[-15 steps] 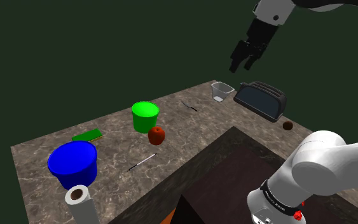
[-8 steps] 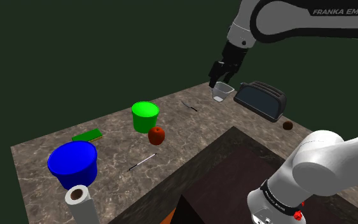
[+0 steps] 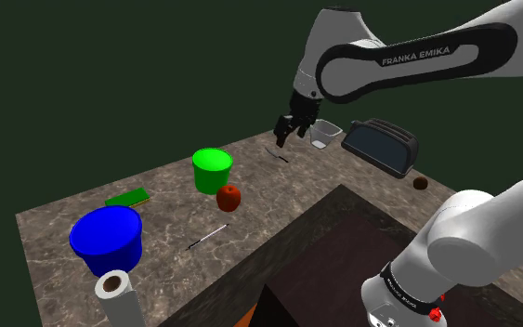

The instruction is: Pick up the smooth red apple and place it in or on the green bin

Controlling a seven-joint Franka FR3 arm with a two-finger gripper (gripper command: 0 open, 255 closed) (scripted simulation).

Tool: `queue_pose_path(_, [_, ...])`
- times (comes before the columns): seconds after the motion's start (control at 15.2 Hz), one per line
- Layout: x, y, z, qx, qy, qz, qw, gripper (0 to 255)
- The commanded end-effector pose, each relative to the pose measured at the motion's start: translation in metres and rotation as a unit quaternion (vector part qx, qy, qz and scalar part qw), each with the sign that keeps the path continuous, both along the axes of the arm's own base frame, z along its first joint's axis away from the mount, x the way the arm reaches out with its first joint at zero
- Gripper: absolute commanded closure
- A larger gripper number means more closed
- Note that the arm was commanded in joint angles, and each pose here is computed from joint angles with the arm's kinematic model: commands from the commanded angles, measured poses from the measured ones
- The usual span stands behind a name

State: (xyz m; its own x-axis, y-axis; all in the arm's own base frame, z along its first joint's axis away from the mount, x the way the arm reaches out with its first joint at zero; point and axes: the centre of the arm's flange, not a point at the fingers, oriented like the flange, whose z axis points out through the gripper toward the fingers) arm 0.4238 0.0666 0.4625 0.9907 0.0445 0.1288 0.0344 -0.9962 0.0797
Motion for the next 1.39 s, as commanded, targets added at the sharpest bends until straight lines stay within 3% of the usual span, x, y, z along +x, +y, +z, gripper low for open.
queue_pose_path(0.0, [0.013, 0.01, -0.024, -0.005, -0.001, 0.007, 1.0, 0])
queue_pose_path(1.32, [0.141, 0.089, -0.245, -0.055, 0.0, 0.068, 0.9962, 0])
